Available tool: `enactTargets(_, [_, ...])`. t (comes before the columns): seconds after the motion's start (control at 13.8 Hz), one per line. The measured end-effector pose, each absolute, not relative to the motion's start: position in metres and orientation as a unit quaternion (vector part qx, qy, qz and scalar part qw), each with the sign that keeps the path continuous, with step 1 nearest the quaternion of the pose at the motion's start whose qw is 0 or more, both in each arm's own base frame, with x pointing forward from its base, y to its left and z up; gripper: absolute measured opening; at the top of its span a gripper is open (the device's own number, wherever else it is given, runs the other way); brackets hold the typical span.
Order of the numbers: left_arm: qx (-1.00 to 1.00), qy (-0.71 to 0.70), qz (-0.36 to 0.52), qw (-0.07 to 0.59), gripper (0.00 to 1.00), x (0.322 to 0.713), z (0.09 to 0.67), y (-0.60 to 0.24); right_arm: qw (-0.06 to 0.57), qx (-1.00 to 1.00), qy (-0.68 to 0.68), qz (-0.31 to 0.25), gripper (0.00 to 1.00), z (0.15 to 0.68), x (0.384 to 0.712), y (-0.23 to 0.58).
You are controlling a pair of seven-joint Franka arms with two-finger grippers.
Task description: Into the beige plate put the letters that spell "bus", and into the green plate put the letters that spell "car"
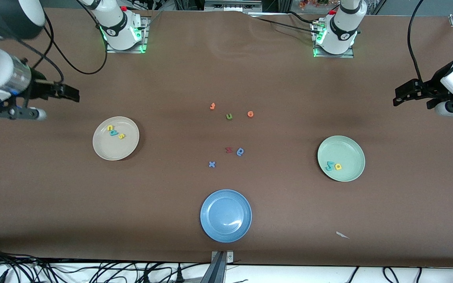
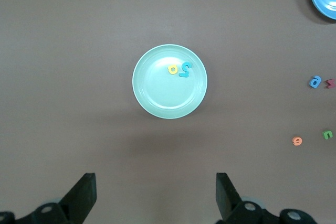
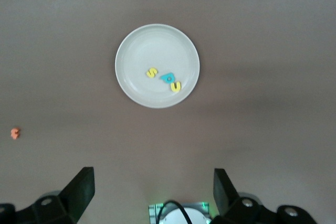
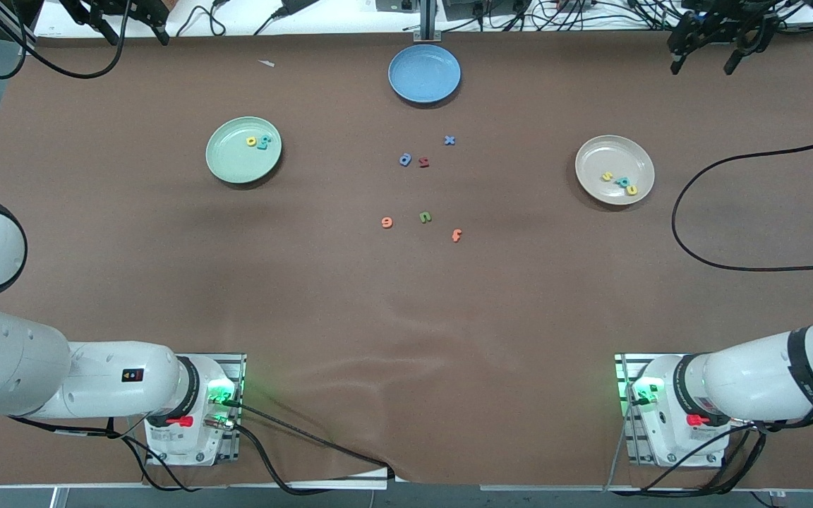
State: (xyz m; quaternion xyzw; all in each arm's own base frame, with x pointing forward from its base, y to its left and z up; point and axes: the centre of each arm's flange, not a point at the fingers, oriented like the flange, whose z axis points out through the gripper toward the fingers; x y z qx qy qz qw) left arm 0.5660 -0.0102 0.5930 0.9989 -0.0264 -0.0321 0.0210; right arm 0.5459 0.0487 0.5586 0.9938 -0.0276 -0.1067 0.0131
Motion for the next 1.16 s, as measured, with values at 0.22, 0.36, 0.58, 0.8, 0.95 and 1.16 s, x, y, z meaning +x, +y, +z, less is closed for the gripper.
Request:
enactTargets(0.22, [0.999,-0.026,-0.032,0.021,1.0,0.566,0.593,-0.01,0.013,0.994,-0.026,-0.11,1.0,0.576,0.535,0.048])
enactTargets(0.36, [0.999,-0.026,-0.032,0.021,1.0,0.566,0.593,-0.01,0.011,0.994,-0.03,-0.105,1.0,0.579,0.538,0.042])
enactTargets(0.58, [0.999,-0.026,-0.033,0.021,1.0,0.566,0.593,-0.01,-0.011,0.994,-0.036,-0.101,1.0,0.583,0.544,0.021])
enactTargets(0.8, [0.999,-0.026,-0.033,0.021,1.0,0.566,0.593,-0.01,-0.016,0.995,-0.039,-0.094,1.0,0.587,0.553,0.017])
enactTargets(0.95, [0.999,-0.026,-0.033,0.021,1.0,0.566,0.593,-0.01,-0.016,0.995,-0.037,-0.094,1.0,0.586,0.557,0.019])
enactTargets(1.16, [0.999,-0.026,-0.033,0.021,1.0,0.566,0.593,-0.01,-0.016,0.995,-0.037,-0.095,1.0,0.585,0.558,0.019])
